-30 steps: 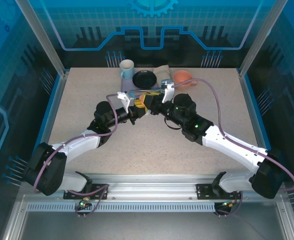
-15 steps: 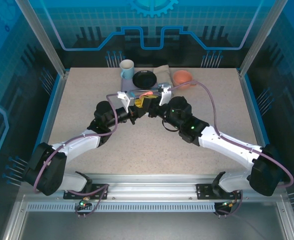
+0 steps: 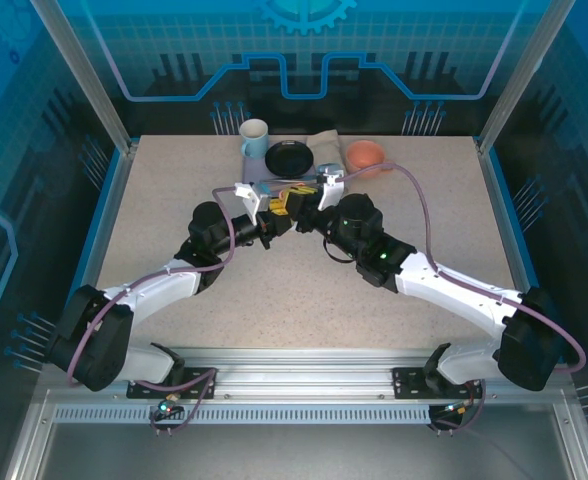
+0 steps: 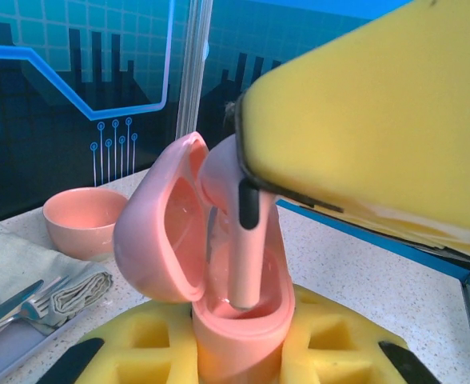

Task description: Insert the wireless bluetooth earbuds into the charging case

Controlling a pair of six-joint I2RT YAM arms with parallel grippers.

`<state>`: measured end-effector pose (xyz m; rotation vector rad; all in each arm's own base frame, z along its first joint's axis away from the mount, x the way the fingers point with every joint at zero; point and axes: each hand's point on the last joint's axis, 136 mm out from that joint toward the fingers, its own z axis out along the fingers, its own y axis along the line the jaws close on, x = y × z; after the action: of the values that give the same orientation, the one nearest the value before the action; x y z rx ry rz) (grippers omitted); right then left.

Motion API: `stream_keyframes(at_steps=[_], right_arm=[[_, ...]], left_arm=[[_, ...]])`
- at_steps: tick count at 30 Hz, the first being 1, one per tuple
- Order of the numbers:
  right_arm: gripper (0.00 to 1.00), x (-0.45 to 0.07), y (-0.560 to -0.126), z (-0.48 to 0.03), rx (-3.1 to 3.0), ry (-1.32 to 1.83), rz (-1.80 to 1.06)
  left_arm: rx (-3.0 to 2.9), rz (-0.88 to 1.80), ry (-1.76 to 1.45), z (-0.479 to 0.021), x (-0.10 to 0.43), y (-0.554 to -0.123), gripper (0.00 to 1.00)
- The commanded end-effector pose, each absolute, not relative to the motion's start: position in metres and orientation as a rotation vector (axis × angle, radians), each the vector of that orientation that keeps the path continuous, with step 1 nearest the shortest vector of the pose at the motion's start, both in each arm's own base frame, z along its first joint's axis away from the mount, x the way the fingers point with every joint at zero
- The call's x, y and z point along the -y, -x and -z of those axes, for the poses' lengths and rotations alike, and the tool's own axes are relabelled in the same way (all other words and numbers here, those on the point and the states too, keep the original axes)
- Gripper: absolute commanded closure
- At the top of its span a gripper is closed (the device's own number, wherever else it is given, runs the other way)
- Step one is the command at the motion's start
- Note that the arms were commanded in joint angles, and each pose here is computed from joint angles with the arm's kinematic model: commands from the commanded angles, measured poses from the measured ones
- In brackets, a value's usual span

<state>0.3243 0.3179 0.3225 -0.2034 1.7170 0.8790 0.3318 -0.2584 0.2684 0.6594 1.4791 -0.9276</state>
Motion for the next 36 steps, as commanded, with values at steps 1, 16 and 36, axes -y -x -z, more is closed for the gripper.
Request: stream_keyframes(at_steps=[1,16,36], right_arm=[[0.84,-0.320,-0.325,-0.332,-1.674,0.202,-0.860],[0.84,-0.314,-0.322,-0.318,-1.702,0.216,-0.835],[0.58,-0.302,-0.323,-0.331,-1.726,0.145,-0.875]], left_arm=[[-1.415,0.948,-0.688,-0.292,0.262,-0.324,1.00],[-1.402,0.935,-0.696,-0.297,0.261,-0.323,1.00],[-1.412,0.943,-0.687,-0.292,0.261,-0.324,1.00]])
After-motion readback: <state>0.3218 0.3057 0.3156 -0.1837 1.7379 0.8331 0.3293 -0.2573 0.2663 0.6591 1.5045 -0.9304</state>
